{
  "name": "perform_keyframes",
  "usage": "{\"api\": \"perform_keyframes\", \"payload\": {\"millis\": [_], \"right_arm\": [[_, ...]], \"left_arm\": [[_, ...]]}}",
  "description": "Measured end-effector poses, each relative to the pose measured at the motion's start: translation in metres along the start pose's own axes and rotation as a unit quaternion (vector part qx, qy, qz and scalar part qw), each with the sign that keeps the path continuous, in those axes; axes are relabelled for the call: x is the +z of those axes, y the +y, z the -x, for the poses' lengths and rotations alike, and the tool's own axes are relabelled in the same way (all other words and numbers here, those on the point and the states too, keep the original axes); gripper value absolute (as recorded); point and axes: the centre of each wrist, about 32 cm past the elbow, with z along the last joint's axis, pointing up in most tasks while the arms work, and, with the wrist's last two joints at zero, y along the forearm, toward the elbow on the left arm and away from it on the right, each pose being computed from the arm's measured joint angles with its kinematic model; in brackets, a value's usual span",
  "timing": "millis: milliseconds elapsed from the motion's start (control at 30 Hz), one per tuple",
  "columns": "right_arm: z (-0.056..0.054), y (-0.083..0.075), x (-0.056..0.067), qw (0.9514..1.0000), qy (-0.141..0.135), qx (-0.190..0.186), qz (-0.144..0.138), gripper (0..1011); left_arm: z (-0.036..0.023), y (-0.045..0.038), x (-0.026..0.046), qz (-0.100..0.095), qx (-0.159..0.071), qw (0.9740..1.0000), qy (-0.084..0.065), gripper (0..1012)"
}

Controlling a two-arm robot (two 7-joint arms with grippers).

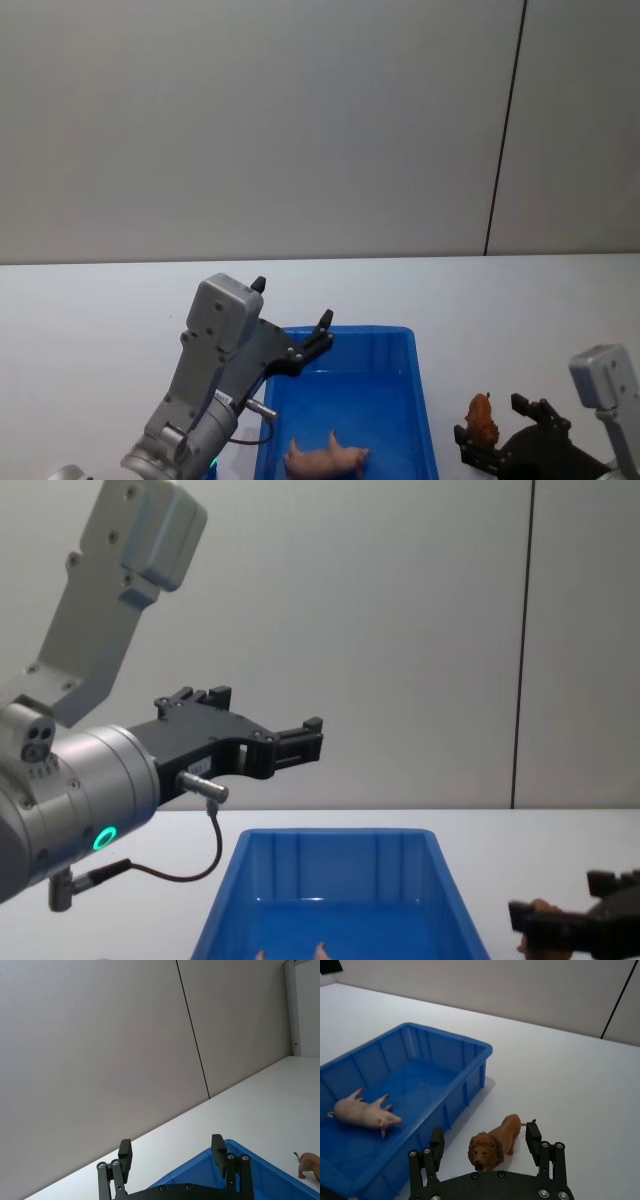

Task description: Pick up the two dolls from the table and place them into the box.

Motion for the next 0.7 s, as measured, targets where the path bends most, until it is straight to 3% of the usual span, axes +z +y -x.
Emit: {"api": "perform_keyframes", "payload": {"millis": [300,633,700], "right_arm": [[0.001,0.007,-0.012,0.9997,0.006,-0.005,0.022,968],[0.001,0.013,-0.017,0.9994,0.014,-0.007,0.031,745],[0.002,0.015,-0.019,0.9994,0.016,-0.009,0.031,646]], "left_arm": [[0.0,0.0,0.0,0.0,0.0,1.0,0.0,1001],[0.0,0.0,0.0,0.0,0.0,1.0,0.0,1001],[0.0,0.0,0.0,0.0,0.0,1.0,0.0,1001]]}}
